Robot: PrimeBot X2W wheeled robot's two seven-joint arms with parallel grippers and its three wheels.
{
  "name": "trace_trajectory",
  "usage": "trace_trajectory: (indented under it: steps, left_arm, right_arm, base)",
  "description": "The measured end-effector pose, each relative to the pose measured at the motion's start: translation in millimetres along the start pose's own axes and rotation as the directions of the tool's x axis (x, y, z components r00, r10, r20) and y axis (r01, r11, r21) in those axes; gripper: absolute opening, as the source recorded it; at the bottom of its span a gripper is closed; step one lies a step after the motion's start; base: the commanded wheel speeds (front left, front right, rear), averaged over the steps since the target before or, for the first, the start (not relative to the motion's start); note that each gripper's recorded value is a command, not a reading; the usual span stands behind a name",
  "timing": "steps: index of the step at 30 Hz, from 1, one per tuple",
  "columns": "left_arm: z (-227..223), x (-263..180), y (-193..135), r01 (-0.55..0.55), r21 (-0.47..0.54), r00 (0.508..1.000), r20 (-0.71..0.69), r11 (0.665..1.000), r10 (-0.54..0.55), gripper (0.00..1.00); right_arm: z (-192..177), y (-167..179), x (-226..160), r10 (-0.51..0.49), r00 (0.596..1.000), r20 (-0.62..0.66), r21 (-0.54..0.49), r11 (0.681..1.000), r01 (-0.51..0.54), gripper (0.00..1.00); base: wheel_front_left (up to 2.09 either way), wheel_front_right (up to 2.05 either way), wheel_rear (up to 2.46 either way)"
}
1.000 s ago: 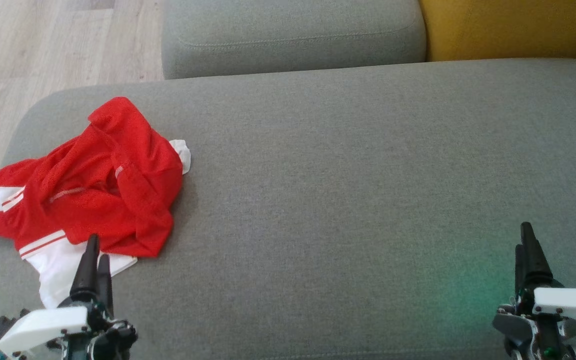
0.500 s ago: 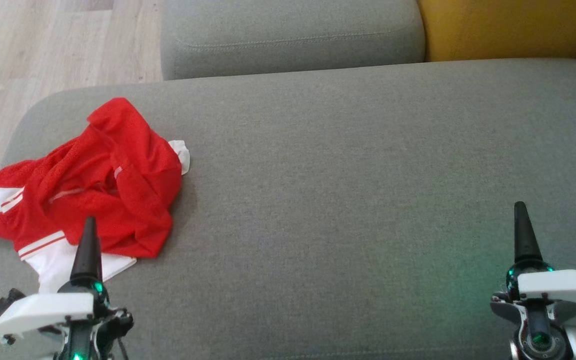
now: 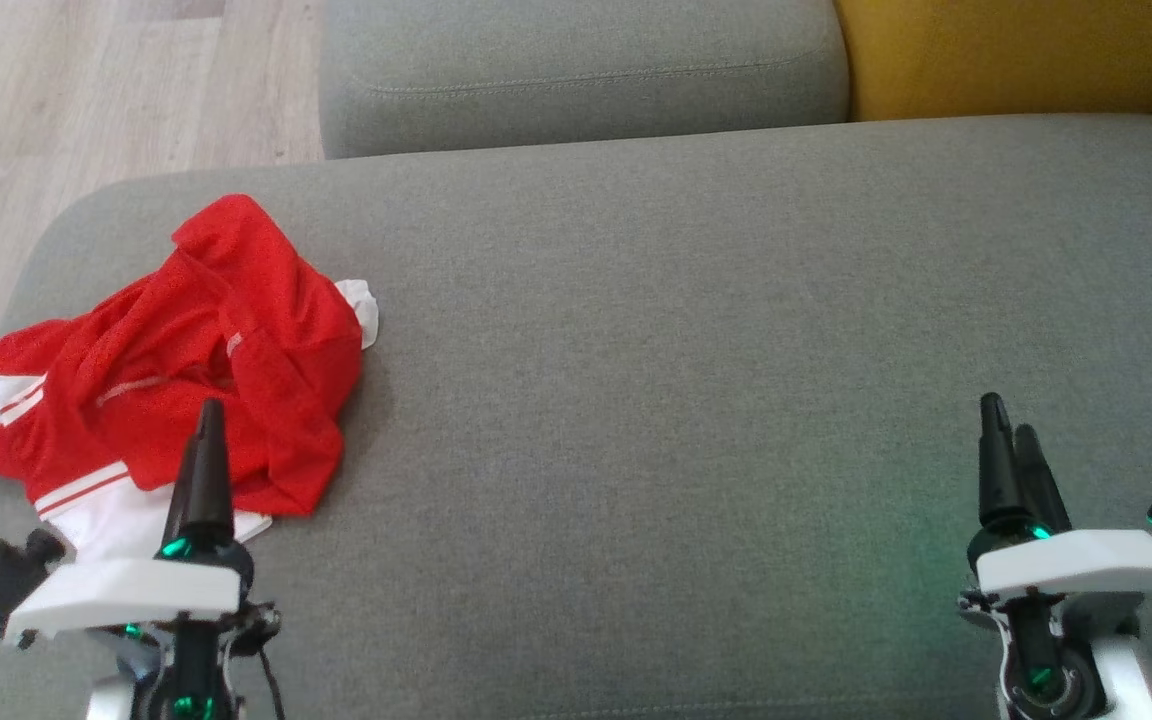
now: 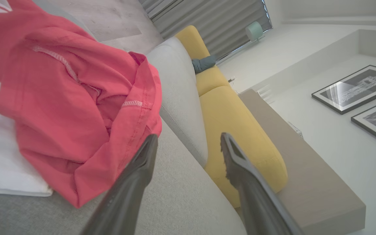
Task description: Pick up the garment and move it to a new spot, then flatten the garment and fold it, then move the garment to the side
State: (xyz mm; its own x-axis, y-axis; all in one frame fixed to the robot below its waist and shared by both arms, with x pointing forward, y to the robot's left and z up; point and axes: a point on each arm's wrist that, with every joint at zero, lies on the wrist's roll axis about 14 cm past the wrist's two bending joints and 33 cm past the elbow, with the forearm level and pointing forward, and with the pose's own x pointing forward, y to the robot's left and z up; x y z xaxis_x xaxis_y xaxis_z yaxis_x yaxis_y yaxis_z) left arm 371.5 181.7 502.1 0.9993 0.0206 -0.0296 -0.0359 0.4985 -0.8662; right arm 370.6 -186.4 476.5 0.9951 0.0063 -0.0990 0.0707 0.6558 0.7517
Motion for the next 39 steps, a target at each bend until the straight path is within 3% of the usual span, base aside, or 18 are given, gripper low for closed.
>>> trace_trajectory:
  steps: [9, 19, 33, 39]
  left_arm:
    - [-7, 1, -15, 0.043, 0.194, 0.999, -0.012, 0.98, -0.041, 1.0]
    - [-16, 2, -27, 0.084, 0.392, 0.996, -0.034, 0.916, -0.077, 1.0]
    - [-35, -1, -38, 0.154, 0.639, 0.988, -0.096, 0.753, -0.121, 1.0]
    - [-43, -4, -40, 0.179, 0.725, 0.984, -0.12, 0.665, -0.135, 1.0]
  right_arm:
    - [-2, 14, 2, 0.048, 0.999, 0.001, -0.151, 0.987, -0.048, 1.0]
    - [-7, 25, 1, 0.088, 0.996, -0.01, -0.303, 0.949, -0.087, 1.0]
    - [-13, 41, -1, 0.153, 0.988, -0.024, -0.494, 0.857, -0.145, 1.0]
    - [-12, 46, -1, 0.176, 0.984, -0.022, -0.573, 0.805, -0.157, 1.0]
  base:
    - [0.0, 0.0, 0.0]
    - [0.0, 0.0, 0.0]
    - [0.0, 0.0, 0.0]
    - [0.0, 0.0, 0.0]
